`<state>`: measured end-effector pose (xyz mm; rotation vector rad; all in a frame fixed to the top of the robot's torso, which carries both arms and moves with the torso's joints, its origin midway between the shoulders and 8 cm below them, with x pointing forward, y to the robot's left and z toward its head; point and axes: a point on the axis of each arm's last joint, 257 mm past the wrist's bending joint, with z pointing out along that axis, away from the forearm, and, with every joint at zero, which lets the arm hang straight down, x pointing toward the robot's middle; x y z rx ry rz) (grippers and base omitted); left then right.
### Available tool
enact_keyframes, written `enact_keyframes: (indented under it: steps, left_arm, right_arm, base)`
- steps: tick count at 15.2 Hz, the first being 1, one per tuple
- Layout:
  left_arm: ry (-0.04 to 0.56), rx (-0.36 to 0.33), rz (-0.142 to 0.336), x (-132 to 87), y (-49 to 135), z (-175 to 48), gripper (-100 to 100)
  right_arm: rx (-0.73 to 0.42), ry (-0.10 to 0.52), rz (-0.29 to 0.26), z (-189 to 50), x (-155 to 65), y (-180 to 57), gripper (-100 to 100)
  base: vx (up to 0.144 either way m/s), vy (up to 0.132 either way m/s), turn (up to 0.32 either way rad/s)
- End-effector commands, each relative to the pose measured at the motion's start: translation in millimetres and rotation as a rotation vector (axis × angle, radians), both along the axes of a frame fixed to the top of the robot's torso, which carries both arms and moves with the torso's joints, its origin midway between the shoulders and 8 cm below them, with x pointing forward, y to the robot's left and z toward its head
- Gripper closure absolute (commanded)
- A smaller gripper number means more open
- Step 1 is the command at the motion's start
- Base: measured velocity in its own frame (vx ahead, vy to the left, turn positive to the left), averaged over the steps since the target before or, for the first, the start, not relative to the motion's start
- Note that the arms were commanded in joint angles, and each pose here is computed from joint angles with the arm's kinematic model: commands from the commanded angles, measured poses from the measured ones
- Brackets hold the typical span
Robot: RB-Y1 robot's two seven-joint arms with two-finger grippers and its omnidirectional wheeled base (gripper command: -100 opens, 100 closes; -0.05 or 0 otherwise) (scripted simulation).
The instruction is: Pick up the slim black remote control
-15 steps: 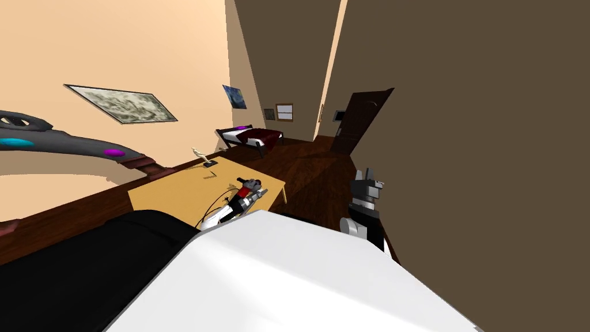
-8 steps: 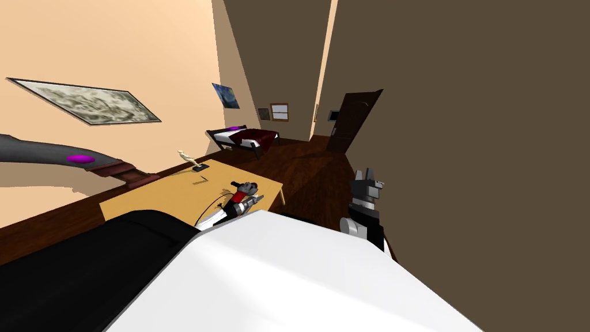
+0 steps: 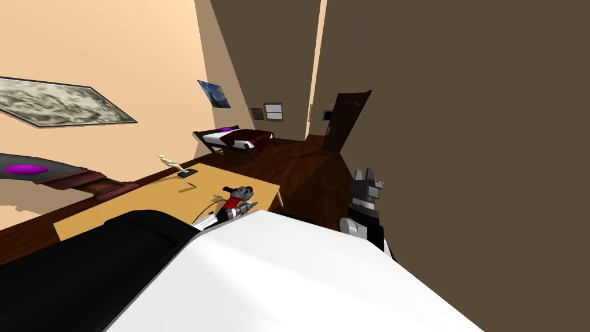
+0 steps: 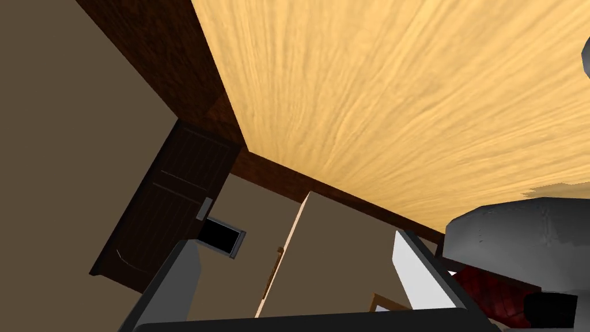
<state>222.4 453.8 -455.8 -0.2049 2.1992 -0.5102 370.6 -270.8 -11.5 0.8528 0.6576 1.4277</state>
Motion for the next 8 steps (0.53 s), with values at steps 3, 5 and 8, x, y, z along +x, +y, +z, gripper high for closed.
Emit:
enact_keyframes:
  steps: [3, 5, 8]
  left_arm:
    - [0.130, 0.065, -0.006, -50.3, 30.5, -24.1, -100]
    - [0.189, 0.089, -0.004, -74.4, 43.9, -33.8, -100]
    - [0.311, 0.126, 0.009, -127.1, 68.4, -49.9, -100]
  right_arm:
    - [0.000, 0.000, 0.000, 0.0, 0.0, 0.0, 0]
    - [0.000, 0.000, 0.000, 0.0, 0.0, 0.0, 0]
    - [0.000, 0.000, 0.000, 0.0, 0.0, 0.0, 0]
  base:
    - [0.047, 0.021, -0.178]
    - [0.044, 0.016, -0.180]
    - [0.043, 0.010, -0.187]
